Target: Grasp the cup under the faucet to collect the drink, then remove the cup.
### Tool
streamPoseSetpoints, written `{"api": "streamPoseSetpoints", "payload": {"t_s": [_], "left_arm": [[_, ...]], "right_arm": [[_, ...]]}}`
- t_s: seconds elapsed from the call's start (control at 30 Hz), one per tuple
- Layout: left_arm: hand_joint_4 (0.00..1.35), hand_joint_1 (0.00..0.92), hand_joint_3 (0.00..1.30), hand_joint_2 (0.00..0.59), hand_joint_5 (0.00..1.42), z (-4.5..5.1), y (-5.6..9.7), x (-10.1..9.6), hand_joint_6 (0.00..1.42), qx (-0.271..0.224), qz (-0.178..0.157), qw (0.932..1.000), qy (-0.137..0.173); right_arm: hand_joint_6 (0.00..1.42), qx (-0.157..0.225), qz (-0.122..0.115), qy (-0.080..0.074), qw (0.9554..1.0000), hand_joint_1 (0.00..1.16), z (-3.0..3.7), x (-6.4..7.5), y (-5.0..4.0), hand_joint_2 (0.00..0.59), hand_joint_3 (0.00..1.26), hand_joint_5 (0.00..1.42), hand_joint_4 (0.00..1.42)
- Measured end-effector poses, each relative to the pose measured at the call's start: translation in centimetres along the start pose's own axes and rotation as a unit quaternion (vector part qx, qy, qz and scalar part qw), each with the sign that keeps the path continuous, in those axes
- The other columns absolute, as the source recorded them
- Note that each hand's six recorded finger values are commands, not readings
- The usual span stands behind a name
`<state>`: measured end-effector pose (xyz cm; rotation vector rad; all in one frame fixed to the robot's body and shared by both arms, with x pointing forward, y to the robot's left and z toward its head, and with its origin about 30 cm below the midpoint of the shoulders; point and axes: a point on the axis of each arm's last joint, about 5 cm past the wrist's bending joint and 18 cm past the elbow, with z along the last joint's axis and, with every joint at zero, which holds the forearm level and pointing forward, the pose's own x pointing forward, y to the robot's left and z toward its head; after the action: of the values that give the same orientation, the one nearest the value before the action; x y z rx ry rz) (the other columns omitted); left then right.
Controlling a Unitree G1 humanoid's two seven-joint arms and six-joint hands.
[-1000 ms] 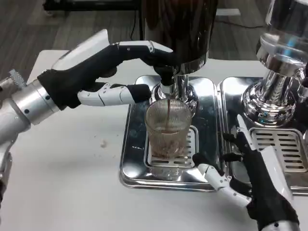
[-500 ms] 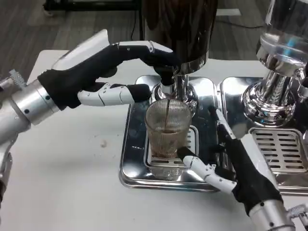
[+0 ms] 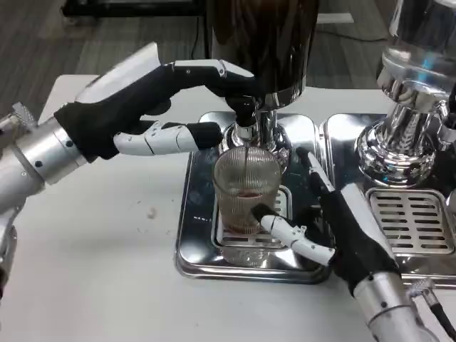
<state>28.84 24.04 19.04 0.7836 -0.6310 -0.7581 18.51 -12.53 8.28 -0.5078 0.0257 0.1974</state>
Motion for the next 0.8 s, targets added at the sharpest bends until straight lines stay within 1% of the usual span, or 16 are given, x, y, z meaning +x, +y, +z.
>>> {"api": "streamPoseSetpoints", "payload": {"t_s": [0.2, 0.5, 0.57, 0.7, 0.8], "left_arm": [[0.38, 0.0, 0.37, 0.101, 0.4, 0.0, 0.0, 0.0, 0.35, 0.0, 0.0, 1.0, 0.0], [0.39, 0.0, 0.38, 0.106, 0.4, 0.0, 0.0, 0.0, 0.35, 0.0, 0.001, 1.0, 0.0], [0.39, 0.0, 0.38, 0.106, 0.4, 0.0, 0.0, 0.0, 0.35, 0.0, 0.001, 1.0, 0.0], [0.39, 0.0, 0.38, 0.107, 0.4, 0.0, 0.0, 0.0, 0.35, 0.0, 0.001, 1.0, 0.0], [0.39, 0.0, 0.38, 0.107, 0.4, 0.0, 0.0, 0.0, 0.35, 0.0, 0.001, 1.0, 0.0]], "right_arm": [[0.23, 0.008, 0.002, -0.002, 1.0, 0.48, 0.18, 0.7, 0.23, 0.188, 0.0, 0.0, 0.0], [0.22, 0.02, 0.007, -0.011, 0.9997, 0.49, 0.25, 1.1, 0.68, 0.188, 0.0, 0.0, 0.0], [0.22, 0.026, 0.01, -0.021, 0.9994, 0.49, 0.5, 1.2, 0.87, 0.188, 0.0, 0.0, 0.0], [0.22, 0.028, 0.006, -0.032, 0.9991, 0.49, 0.67, 1.2, 0.86, 0.188, 0.0, 0.0, 0.0], [0.22, 0.029, 0.003, -0.035, 0.999, 0.49, 0.72, 1.2, 0.89, 0.188, 0.0, 0.0, 0.0]]}}
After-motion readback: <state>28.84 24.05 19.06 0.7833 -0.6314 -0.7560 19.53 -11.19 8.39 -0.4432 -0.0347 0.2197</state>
